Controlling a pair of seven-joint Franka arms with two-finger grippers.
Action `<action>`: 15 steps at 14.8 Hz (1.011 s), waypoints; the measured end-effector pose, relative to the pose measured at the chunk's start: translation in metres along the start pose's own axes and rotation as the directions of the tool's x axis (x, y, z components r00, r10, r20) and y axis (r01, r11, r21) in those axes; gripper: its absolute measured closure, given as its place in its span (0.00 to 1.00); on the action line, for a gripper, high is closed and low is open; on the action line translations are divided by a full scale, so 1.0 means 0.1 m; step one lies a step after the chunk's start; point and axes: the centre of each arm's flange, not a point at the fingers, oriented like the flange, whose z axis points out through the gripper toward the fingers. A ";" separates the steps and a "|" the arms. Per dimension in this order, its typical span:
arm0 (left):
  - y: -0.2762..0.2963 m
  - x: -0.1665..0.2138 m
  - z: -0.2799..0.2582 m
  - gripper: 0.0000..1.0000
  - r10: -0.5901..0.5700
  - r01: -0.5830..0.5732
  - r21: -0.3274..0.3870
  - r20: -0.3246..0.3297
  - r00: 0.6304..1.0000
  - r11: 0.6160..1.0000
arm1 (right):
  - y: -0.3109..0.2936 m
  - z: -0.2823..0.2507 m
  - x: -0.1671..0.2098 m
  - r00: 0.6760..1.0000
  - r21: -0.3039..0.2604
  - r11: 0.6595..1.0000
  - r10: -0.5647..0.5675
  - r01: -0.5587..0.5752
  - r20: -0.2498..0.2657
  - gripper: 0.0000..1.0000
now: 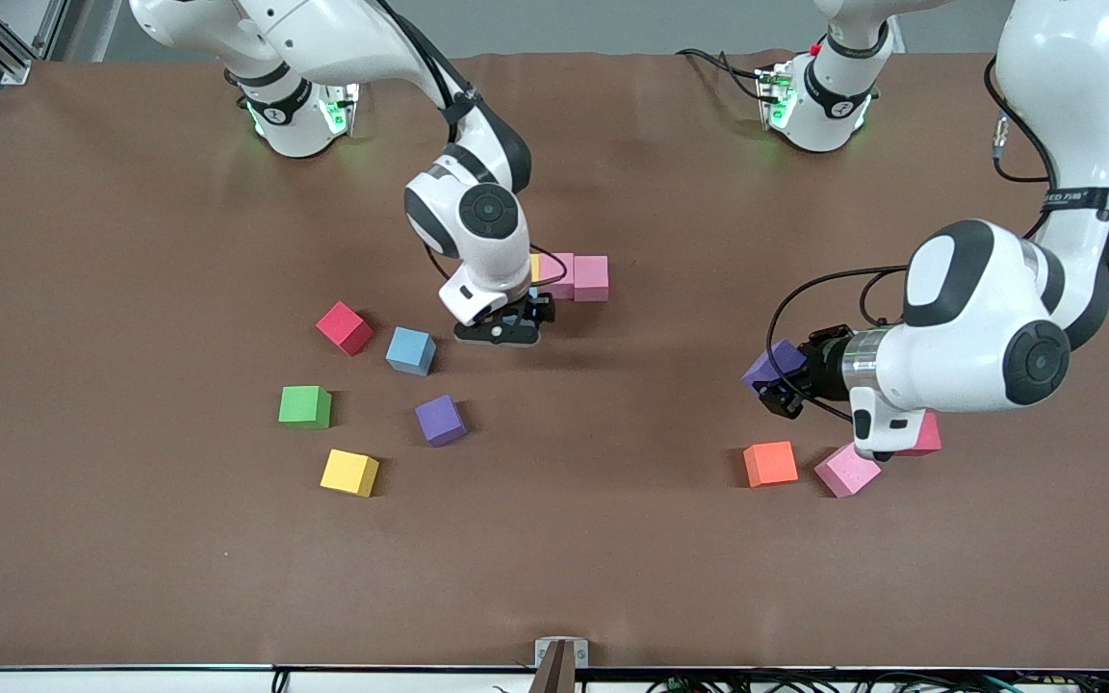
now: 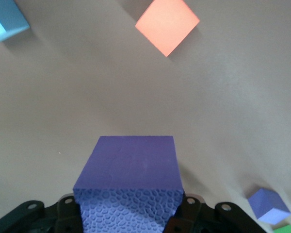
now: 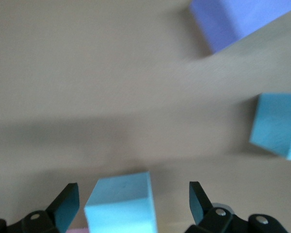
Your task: Arrange 11 blocks into digit 3
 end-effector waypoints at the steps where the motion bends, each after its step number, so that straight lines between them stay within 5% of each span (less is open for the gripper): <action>1: 0.02 0.02 0.07 0.40 -0.026 0.026 0.003 0.007 1.000 1.000 | 0.12 -0.05 0.12 1.000 -0.002 1.000 0.026 -0.026 0.000 0.00; 6: 0.08 0.17 0.35 0.40 -0.103 0.103 0.001 0.028 0.994 0.995 | 0.86 0.05 0.61 0.996 -0.030 0.996 0.089 -0.089 0.012 0.00; 15: 0.10 0.29 0.62 0.40 -0.095 0.095 0.039 -0.004 0.995 0.995 | 1.53 0.30 0.69 1.000 -0.085 0.996 -0.004 0.005 0.015 0.00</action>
